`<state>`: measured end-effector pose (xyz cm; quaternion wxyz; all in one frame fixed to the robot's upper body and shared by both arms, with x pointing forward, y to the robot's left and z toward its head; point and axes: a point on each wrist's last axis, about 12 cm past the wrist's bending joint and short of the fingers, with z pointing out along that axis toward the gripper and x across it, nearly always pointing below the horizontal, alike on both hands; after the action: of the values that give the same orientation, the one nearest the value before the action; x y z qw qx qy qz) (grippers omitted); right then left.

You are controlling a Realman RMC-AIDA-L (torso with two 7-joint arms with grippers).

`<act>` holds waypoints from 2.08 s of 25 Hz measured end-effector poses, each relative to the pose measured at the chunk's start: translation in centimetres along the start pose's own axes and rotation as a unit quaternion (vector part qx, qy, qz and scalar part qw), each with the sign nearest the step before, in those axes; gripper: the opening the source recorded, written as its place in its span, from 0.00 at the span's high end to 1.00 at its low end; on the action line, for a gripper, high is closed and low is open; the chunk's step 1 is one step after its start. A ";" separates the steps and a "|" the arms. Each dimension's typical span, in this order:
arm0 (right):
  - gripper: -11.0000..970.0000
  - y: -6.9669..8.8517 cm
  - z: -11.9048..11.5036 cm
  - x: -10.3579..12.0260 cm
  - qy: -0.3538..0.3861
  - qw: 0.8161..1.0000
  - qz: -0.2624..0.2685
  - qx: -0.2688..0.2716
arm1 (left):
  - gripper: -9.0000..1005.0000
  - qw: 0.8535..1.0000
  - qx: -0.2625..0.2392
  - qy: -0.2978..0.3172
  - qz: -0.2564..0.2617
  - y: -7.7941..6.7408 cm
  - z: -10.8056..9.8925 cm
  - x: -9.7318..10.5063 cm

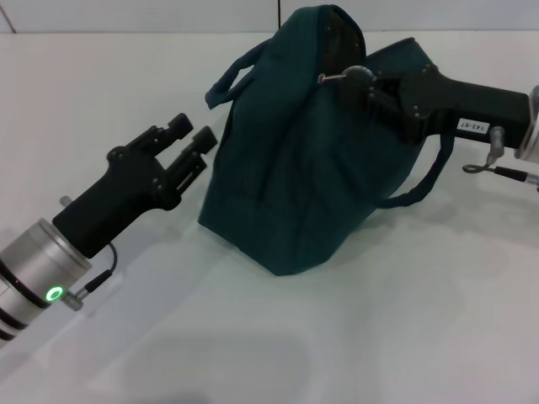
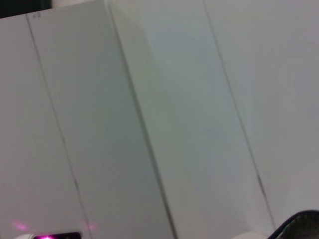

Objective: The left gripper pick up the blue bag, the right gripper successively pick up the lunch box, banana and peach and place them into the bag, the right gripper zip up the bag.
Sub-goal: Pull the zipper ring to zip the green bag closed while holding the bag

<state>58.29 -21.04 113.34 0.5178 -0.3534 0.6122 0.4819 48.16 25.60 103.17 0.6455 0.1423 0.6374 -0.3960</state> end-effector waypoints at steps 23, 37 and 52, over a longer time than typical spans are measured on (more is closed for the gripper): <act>0.98 0.2 -0.2 0.0 -0.011 1.000 -0.005 -0.003 | 0.49 0.995 0.077 0.061 -0.016 -0.5 3.0 0.0; 0.98 0.0 -0.3 0.1 -0.009 1.000 -0.010 0.005 | 0.49 0.989 0.133 0.039 -0.048 -1.0 2.3 -1.6; 0.98 0.1 -0.4 0.2 -0.010 1.000 -0.021 0.006 | 0.25 0.994 0.102 0.027 -0.039 -1.6 2.6 -0.3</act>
<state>58.04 -21.38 113.20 0.5361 -0.3583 0.6019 0.4711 48.91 22.87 104.32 0.5937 0.1929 0.6163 -0.4800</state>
